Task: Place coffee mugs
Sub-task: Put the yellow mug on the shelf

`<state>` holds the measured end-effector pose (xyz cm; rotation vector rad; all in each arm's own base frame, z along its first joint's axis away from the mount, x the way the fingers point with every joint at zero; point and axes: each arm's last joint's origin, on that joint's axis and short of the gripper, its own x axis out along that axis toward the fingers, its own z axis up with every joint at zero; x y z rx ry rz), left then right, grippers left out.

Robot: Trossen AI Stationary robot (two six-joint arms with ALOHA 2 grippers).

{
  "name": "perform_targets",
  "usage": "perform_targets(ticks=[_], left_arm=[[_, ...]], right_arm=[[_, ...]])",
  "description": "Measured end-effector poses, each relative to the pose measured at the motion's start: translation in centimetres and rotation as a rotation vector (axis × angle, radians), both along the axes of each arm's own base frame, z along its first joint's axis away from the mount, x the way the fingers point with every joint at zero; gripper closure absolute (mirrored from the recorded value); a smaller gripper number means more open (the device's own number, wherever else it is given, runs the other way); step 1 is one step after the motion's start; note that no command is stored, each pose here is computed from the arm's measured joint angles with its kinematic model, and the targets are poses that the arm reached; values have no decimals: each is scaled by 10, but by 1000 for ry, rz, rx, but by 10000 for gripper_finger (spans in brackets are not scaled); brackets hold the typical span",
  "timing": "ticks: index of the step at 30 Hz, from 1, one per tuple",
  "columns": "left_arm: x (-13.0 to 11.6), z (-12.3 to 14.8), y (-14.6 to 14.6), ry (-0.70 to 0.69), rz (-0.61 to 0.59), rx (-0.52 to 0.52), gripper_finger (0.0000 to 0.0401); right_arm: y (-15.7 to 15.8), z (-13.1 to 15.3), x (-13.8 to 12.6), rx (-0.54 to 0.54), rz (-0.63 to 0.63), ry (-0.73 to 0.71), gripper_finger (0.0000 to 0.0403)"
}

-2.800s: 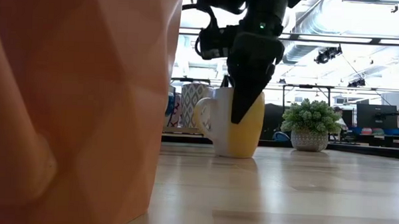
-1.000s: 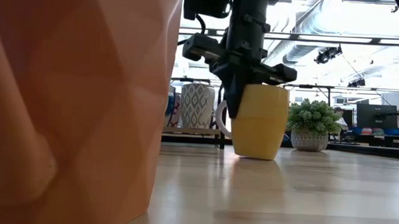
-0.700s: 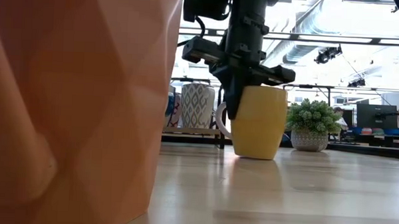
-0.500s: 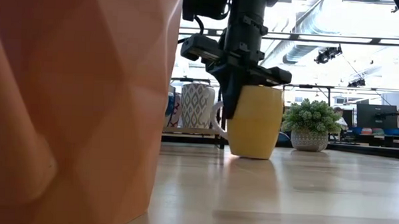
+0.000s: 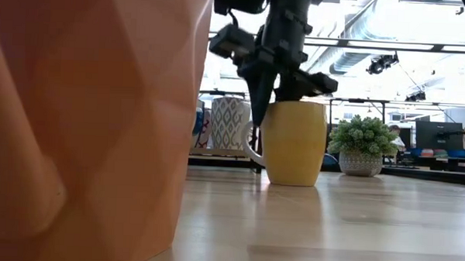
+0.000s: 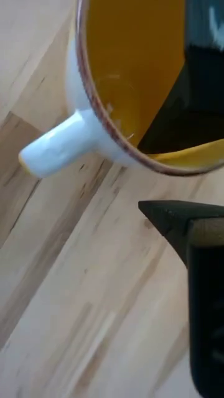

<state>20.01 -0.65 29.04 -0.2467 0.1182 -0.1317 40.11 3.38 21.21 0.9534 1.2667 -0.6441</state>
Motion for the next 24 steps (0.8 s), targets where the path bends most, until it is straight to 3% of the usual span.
perform_targets(ticks=[11, 21, 24], left_arm=[[0, -1, 0, 13, 1, 8, 308], [0, -3, 0, 34, 1, 9, 308], [0, -3, 0, 35, 1, 9, 308]], right_arm=[[0, 43, -18, -76, 166, -106, 293], [15, 57, -54, -231, 581, 94, 293], [18, 58, -55, -248, 683, 88, 293]])
